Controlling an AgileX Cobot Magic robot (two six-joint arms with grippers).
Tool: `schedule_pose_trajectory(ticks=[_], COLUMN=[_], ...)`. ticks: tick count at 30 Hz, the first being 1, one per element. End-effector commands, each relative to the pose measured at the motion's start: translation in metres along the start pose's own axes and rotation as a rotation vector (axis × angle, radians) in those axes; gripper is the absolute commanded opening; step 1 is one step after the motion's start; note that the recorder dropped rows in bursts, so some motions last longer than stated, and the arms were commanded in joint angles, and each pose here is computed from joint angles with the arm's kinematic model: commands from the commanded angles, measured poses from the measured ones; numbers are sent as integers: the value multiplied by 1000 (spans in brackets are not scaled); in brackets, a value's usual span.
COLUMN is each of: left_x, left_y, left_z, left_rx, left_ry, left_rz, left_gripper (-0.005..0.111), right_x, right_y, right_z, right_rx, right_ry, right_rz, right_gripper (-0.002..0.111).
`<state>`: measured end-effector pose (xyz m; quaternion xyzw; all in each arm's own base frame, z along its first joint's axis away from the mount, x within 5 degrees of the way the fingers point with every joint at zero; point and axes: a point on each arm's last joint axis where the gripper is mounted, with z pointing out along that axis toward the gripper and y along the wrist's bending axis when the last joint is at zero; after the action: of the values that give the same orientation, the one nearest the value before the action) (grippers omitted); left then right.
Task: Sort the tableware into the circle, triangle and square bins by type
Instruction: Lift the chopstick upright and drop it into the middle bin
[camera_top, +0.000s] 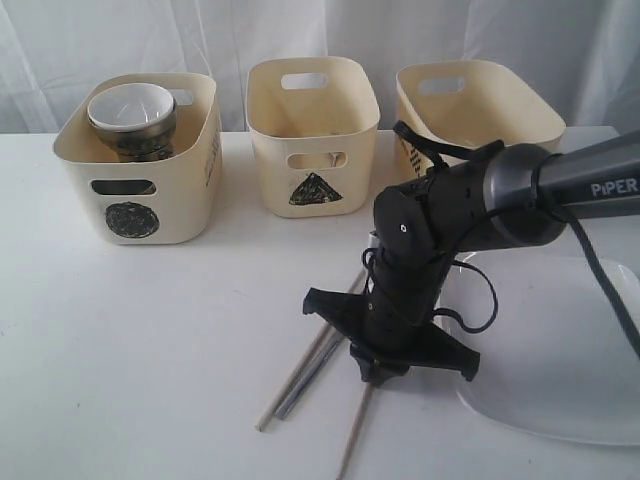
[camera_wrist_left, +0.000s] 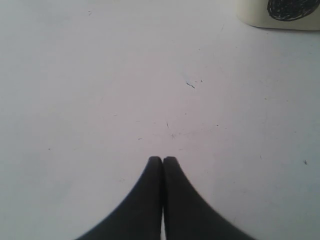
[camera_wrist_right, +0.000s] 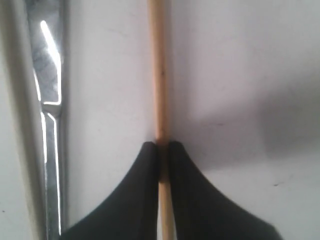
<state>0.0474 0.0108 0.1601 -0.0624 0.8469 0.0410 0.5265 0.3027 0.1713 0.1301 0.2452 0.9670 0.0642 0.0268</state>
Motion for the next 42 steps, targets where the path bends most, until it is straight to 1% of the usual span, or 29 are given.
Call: schedule_pose_trajectory(ticks=[1,4,5,11,12,13,14,16,17,18,19,21,22,24,28,30,32,34,38,40,42], left_x=[4,4,4,4,4,4,4,4,4,4,4,4,4,4,4,4,4,4,4,4,4], left_y=[0,0,0,0,0,0,0,0,0,0,0,0,0,0,0,0,0,0,0,0,0], left_z=[1,1,1,1,1,1,1,1,1,1,1,1,1,1,1,1,1,1,1,1,1], left_rx=[4,4,4,4,4,4,4,4,4,4,4,4,4,4,4,4,4,4,4,4,4], left_ry=[30,30,30,30,30,30,30,30,30,30,30,30,30,30,30,30,30,30,30,30,30], left_rz=[-4,-4,-4,-4,-4,-4,-4,-4,-4,-4,-4,-4,-4,-4,-4,-4,-4,-4,-4,-4,-4], left_gripper=[0,0,0,0,0,0,0,0,0,0,0,0,0,0,0,0,0,0,0,0,0], right_x=[-1,-1,-1,3,4,5,5,2,-2,-7,-15,-34,-42,-58,-96,-114,-130,-142,-161,-166,-168], right_y=[1,4,5,5,4,5,8,13,18,23,28,38,42,48,63,72,80,87,90,91,91], right_z=[6,-8,-15,-82,-99,-107,-129,-164,-182,-194,-203,-211,-212,-209,-188,-168,-145,-124,-87,-75,-69], right_rx=[-37,-79,-90,-235,-278,-305,-404,-577,-692,-780,-854,-947,-975,-1001,-1024,-991,-934,-901,-845,-823,-811], right_ry=[-10,-38,-53,-191,-237,-261,-350,-530,-630,-697,-766,-898,-935,-985,-1057,-1108,-1184,-1238,-1269,-1247,-1233], right_rz=[-109,-218,-232,-324,-352,-364,-386,-365,-324,-272,-229,-185,-165,-131,-69,-116,-221,-269,-301,-307,-310], right_gripper=[0,0,0,0,0,0,0,0,0,0,0,0,0,0,0,0,0,0,1,6,18])
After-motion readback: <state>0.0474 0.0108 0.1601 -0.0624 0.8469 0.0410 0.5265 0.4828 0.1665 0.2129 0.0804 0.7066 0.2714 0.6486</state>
